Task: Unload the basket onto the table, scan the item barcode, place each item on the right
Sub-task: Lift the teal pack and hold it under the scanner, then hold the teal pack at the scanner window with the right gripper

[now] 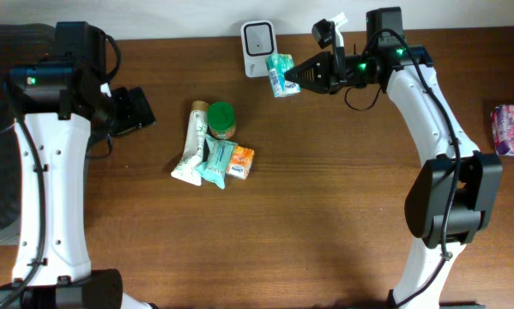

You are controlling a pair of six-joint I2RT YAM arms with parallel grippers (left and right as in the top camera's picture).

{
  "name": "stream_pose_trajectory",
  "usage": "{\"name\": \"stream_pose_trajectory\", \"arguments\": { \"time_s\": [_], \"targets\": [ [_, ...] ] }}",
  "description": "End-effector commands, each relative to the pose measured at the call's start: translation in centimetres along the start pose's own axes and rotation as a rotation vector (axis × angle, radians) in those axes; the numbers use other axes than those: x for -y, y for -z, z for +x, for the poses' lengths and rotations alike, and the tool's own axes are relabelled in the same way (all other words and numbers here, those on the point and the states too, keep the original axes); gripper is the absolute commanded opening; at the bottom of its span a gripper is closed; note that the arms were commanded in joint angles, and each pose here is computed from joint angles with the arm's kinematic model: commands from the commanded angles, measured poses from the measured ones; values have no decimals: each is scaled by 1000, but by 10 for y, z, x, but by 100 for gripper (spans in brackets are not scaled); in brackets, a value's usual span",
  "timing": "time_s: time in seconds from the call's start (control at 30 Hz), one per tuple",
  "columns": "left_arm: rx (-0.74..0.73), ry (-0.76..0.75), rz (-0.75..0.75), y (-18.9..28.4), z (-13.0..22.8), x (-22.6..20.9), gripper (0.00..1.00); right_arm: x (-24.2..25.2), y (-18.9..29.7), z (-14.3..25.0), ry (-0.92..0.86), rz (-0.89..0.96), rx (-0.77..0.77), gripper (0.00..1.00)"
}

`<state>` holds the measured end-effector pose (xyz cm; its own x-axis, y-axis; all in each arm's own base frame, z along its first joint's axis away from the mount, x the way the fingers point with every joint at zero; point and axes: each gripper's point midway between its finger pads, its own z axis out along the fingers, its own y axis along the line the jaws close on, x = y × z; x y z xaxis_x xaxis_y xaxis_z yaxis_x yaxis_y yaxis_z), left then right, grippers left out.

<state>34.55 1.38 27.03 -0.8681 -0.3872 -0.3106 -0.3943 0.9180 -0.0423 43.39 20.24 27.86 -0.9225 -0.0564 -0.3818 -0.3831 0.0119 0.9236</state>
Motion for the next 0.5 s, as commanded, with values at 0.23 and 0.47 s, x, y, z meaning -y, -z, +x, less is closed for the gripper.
{"name": "stream_pose_trajectory", "arguments": {
  "time_s": [0.23, 0.47],
  "targets": [
    [18, 11, -1, 6, 0, -3, 99, -2, 2, 1, 8, -18, 0, 4],
    [19, 12, -1, 6, 0, -3, 99, -2, 3, -1, 27, -18, 2, 4]
  ]
}}
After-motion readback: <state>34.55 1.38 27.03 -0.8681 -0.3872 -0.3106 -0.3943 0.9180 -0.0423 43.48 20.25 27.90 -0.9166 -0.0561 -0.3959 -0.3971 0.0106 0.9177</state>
